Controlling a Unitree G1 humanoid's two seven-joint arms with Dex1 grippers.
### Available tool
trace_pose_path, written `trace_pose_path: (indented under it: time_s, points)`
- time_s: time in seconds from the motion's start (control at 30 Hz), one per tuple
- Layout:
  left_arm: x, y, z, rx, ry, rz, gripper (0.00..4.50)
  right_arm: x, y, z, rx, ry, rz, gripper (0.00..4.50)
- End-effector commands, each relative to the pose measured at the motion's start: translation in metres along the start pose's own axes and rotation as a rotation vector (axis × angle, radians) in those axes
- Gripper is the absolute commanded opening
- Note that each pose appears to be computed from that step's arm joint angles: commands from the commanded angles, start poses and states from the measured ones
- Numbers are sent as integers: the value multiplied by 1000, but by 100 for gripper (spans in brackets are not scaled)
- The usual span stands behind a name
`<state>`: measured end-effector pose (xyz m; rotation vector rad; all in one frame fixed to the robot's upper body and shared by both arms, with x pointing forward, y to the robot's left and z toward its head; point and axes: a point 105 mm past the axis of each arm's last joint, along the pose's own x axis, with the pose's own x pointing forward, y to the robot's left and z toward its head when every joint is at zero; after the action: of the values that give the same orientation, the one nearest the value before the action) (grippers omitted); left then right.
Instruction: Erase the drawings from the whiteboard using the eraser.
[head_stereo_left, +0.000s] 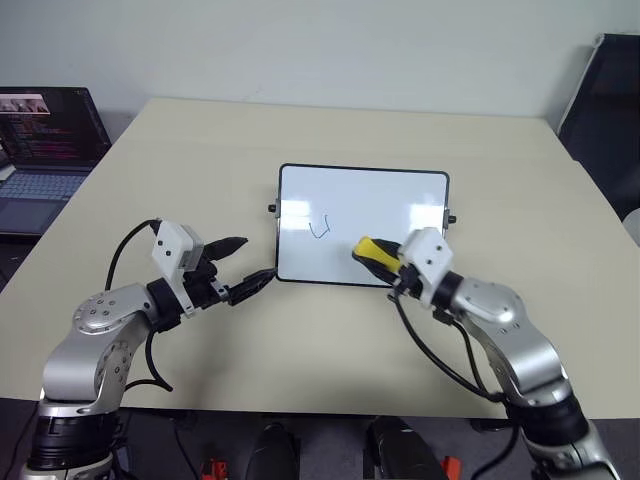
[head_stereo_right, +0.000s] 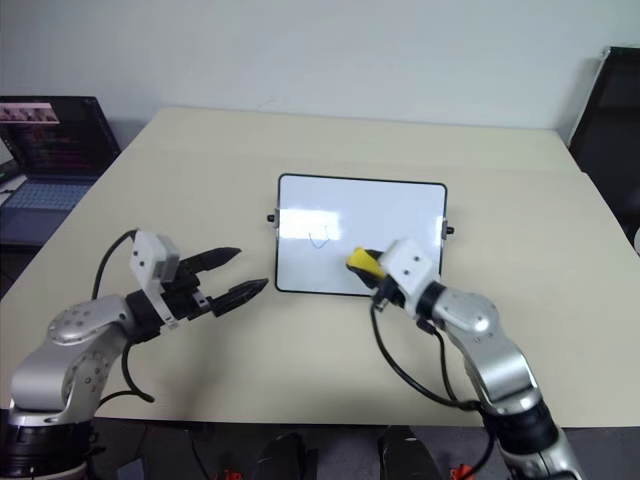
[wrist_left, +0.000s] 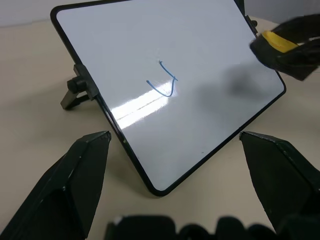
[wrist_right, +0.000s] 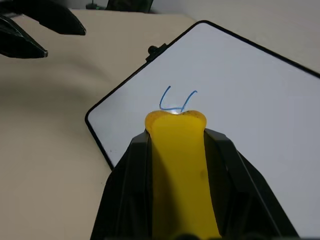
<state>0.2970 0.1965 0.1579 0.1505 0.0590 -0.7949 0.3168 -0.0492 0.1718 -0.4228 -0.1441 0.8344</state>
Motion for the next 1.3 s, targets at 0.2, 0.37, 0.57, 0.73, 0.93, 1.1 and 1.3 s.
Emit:
trace_pose_path:
  time_s: [0.2, 0.37, 0.57, 0.73, 0.93, 1.1, 1.3]
  points:
    - [7, -2, 17, 71, -18, -36, 450, 61, -30, 14, -217, 31, -81, 110]
    - [10, -8, 21, 65, -28, -37, 450, 75, -31, 4, -253, 68, -55, 109]
    - [11, -13, 29, 61, -31, -27, 450, 63, 7, -36, -281, 224, 206, 109]
    - [14, -15, 34, 54, -33, -22, 450, 71, -26, -24, -373, 200, 10, 109]
    - [13, -16, 29, 38, -19, -14, 450, 75, -42, -16, -392, 175, -74, 109]
    - [11, -13, 26, 33, -16, -6, 450, 77, -8, -21, -381, 172, 119, 109]
    - [7, -10, 21, 30, -16, 1, 450, 83, 16, -23, -424, 181, 234, 109]
